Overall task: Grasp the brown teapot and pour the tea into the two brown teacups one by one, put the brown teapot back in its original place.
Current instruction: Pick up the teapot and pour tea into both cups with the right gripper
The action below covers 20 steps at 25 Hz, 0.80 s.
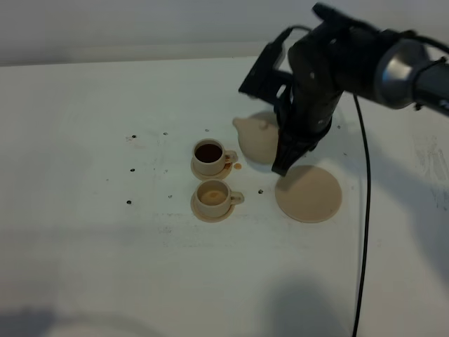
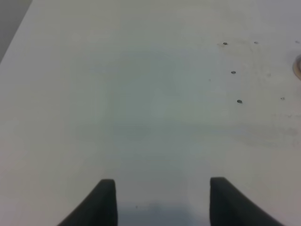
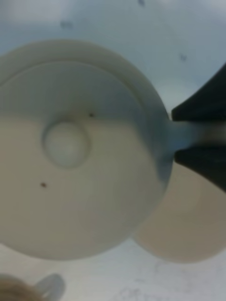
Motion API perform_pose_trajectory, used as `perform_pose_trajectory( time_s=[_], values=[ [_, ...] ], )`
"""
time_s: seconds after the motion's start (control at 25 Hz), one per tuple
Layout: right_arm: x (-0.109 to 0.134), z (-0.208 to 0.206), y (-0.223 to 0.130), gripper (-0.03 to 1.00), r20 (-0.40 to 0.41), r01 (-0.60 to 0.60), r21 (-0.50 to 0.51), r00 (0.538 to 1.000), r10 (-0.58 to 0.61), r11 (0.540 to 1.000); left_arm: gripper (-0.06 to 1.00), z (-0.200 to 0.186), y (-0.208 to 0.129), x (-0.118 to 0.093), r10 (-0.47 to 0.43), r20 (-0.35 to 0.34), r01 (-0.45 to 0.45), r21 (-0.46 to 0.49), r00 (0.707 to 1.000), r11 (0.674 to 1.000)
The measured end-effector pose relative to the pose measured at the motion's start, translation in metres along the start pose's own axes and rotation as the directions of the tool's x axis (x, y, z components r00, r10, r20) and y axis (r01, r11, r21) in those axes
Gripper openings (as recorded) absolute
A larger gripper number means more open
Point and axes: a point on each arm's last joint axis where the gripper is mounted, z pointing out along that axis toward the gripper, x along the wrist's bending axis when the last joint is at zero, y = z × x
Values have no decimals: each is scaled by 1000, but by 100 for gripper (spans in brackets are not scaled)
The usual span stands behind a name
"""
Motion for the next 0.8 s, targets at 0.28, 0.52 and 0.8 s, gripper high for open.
perform_pose_trajectory(
  time_s=[0.28, 0.52, 0.8],
  values=[
    [25, -34, 8, 12, 104, 91, 50, 990, -96, 995, 45, 0, 0, 0, 0, 0, 0, 0, 1000, 1000],
    [49, -40, 19, 12, 155, 148, 77, 975, -158, 986, 45, 0, 0, 0, 0, 0, 0, 0, 1000, 1000],
    [56, -31, 11, 12, 170, 191, 150, 962, -216, 970, 45, 0, 0, 0, 0, 0, 0, 0, 1000, 1000]
  ],
)
